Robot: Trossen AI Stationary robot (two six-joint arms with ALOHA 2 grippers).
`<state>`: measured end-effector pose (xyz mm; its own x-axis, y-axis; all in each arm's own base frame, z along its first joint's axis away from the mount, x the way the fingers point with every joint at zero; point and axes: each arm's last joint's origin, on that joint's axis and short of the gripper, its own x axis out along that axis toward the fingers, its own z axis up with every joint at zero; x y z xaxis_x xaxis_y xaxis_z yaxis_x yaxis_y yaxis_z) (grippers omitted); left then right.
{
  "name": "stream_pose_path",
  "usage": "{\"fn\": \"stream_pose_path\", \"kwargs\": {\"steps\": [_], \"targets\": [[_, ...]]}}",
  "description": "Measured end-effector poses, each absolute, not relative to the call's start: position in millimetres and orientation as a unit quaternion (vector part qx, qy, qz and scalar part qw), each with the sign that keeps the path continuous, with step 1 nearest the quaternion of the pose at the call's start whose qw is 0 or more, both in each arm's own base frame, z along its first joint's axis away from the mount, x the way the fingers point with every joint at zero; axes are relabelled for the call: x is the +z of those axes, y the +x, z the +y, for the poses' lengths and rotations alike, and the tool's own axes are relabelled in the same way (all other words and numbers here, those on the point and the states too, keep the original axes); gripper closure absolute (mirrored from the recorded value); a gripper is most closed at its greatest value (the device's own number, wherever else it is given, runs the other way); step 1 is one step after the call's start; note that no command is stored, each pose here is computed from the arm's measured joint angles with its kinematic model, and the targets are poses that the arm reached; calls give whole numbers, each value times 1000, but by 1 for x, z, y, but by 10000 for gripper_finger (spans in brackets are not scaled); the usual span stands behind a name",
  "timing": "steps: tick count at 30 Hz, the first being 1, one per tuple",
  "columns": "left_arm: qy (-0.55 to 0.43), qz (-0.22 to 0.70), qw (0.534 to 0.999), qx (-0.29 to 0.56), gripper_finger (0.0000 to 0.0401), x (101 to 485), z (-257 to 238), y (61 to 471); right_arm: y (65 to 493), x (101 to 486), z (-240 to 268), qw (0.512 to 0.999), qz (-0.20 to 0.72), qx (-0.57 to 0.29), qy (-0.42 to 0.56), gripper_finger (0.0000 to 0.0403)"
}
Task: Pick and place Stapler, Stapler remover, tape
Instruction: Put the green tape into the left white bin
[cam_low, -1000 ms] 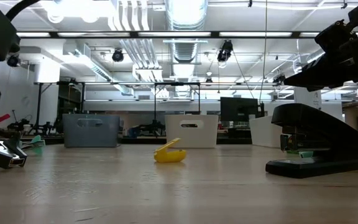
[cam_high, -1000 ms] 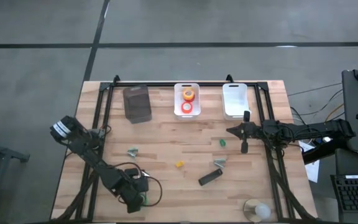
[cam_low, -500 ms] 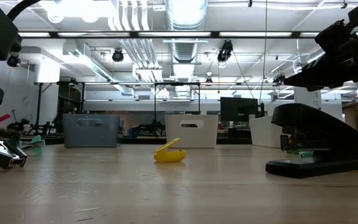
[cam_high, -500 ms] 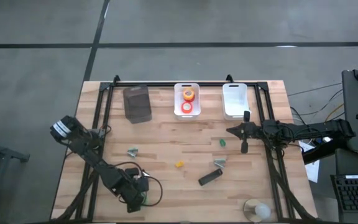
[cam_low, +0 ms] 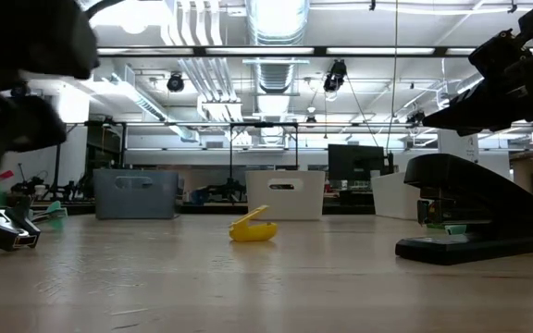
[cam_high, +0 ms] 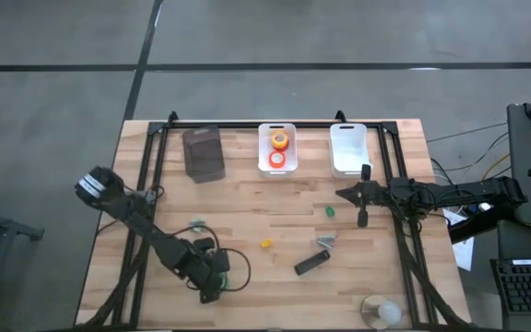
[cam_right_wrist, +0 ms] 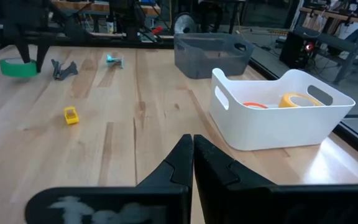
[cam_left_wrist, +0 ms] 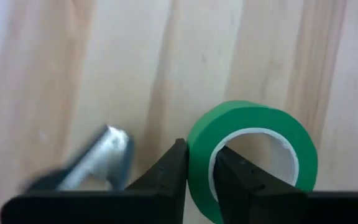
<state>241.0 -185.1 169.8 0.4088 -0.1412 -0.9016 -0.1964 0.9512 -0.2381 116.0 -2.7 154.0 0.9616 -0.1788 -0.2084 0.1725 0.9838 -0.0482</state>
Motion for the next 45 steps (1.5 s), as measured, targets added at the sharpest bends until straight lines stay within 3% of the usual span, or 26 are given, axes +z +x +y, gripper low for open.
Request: {"fn": "stream_pose_path", "kwargs": {"steps": [3, 8, 16, 22, 27, 33, 37, 45], "targets": [[-140, 520, 842, 18, 359, 179, -179, 248, 116, 154, -3, 990, 107, -89, -15, 394], [-98, 472, 876, 36, 360, 195, -168, 262, 116, 154, -3, 990, 106, -89, -14, 394], [-52, 372, 912, 168, 316, 217, -138, 289, 116, 154, -3, 990, 106, -89, -13, 394], [-25, 346, 914, 210, 349, 240, -103, 314, 116, 154, -3, 990, 106, -89, -10, 394], [-9, 333, 911, 242, 358, 259, -66, 331, 116, 154, -3, 990, 106, -89, -16, 394], [18, 322, 900, 292, 330, 281, -9, 344, 116, 154, -3, 990, 106, -89, -15, 394], [19, 310, 892, 329, 334, 294, 33, 347, 116, 154, -3, 990, 106, -89, -13, 394], [-59, 255, 904, 338, 347, 296, 116, 349, 116, 154, -3, 990, 106, -89, -14, 394]]}}
